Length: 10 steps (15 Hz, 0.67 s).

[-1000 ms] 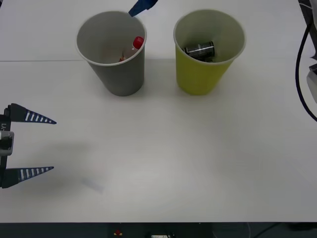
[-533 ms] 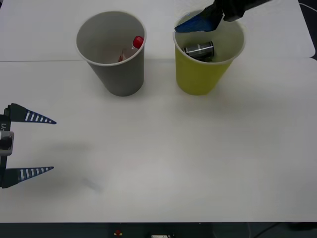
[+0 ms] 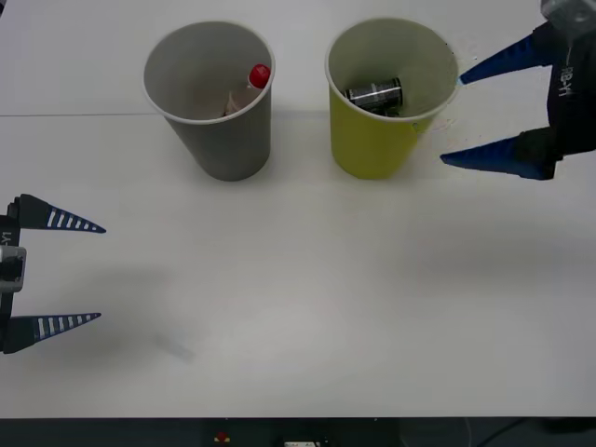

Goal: Put the can into the green bin and the plastic bottle into the gray bin

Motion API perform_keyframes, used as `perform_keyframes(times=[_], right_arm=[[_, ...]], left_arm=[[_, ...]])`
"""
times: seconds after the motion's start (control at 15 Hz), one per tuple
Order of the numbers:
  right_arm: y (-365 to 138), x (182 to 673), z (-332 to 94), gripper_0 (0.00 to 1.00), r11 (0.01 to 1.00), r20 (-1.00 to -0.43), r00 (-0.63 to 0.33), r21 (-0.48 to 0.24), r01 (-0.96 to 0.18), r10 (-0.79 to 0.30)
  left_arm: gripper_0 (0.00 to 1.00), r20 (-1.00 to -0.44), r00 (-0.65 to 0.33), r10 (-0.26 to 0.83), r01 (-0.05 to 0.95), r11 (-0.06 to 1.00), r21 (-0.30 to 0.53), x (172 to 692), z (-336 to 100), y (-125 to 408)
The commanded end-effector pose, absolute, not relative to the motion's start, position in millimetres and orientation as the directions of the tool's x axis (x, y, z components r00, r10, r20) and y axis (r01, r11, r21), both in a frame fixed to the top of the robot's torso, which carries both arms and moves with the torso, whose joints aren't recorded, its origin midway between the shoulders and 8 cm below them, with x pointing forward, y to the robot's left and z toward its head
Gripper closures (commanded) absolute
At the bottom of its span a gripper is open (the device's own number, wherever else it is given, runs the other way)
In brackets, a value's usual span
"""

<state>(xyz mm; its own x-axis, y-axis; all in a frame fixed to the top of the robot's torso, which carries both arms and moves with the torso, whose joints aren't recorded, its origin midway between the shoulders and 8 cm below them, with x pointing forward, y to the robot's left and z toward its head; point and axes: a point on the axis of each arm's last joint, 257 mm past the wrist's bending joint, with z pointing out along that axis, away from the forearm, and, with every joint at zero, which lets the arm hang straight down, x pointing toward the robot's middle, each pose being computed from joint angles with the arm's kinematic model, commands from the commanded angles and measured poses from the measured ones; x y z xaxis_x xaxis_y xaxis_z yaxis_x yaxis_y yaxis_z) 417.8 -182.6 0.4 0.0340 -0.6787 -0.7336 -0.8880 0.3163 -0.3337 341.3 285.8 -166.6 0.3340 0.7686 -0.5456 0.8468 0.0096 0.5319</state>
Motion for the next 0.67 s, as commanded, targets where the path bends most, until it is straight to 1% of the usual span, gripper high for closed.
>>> perform_keyframes(times=[0.07, 0.33, 0.67], right_arm=[[-213.3, 388.6, -20.6, 0.00, 0.254, -0.690, 0.058, -0.342, -0.905, -0.722], [-236.6, 361.3, -39.2, 0.00, 0.224, -0.688, 0.084, -0.345, -0.911, -0.721], [-263.3, 343.7, -61.5, 0.00, 0.201, -0.673, 0.106, -0.361, -0.911, -0.732]], left_arm=[[0.00, -0.546, 0.334, 0.769, 0.847, 0.010, 0.532, 341.3, -166.6, 285.8], [0.00, -0.546, 0.334, 0.769, 0.847, 0.010, 0.532, 341.3, -166.6, 285.8], [0.00, -0.546, 0.334, 0.769, 0.847, 0.010, 0.532, 341.3, -166.6, 285.8]])
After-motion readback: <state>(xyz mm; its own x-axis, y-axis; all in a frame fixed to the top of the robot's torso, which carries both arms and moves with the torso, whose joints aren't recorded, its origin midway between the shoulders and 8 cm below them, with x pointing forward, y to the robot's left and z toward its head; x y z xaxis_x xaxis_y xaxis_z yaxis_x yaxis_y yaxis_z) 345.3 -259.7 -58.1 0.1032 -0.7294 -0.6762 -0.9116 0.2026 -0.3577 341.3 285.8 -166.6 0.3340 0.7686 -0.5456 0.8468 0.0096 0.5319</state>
